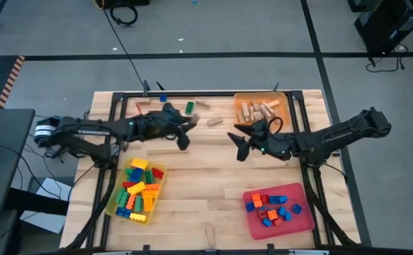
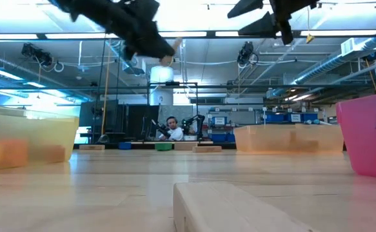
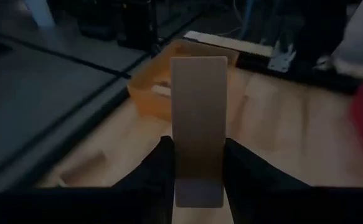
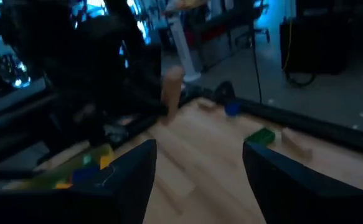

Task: Sort blocks by size
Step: Put the brown block into the orange bin

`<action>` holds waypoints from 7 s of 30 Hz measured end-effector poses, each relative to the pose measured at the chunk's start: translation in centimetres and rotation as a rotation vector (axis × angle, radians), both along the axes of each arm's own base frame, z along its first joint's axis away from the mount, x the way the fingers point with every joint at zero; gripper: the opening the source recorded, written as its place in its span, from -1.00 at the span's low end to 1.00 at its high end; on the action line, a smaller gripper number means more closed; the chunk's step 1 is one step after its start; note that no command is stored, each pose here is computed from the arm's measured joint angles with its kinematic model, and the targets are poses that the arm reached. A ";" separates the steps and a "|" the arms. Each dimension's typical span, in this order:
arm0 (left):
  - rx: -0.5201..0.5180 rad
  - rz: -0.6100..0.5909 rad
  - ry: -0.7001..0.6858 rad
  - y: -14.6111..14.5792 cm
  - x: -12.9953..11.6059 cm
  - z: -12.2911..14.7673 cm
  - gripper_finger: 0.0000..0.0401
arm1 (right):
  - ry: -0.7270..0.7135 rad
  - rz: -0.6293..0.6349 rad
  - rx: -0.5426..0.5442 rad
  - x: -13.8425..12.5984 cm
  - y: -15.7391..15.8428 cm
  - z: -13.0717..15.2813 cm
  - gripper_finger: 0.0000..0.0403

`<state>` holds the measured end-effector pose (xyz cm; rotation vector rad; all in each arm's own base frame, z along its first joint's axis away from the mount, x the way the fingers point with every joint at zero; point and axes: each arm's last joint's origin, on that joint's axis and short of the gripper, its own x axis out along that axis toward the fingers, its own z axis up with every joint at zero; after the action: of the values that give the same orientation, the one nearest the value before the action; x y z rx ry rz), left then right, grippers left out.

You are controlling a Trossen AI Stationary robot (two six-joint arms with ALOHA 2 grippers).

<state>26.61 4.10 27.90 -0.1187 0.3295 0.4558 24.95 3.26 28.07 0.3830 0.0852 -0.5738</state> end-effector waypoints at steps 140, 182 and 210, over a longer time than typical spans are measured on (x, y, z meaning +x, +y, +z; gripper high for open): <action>0.153 0.154 0.758 3.7 -12.6 -4.5 0.06 | 0.346 0.388 0.395 10.5 -13.9 -1.4 0.09; -0.301 0.200 0.207 0.9 -10.0 0.7 0.06 | 1.362 0.781 0.098 18.1 -24.6 -11.9 0.18; -0.321 0.170 0.078 1.0 -9.3 1.6 0.06 | 1.400 0.912 -0.068 19.0 -22.9 -11.8 0.02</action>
<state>17.32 5.09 29.47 -0.4451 0.4702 0.5745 44.00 -19.60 16.24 -0.2081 1.5002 0.1633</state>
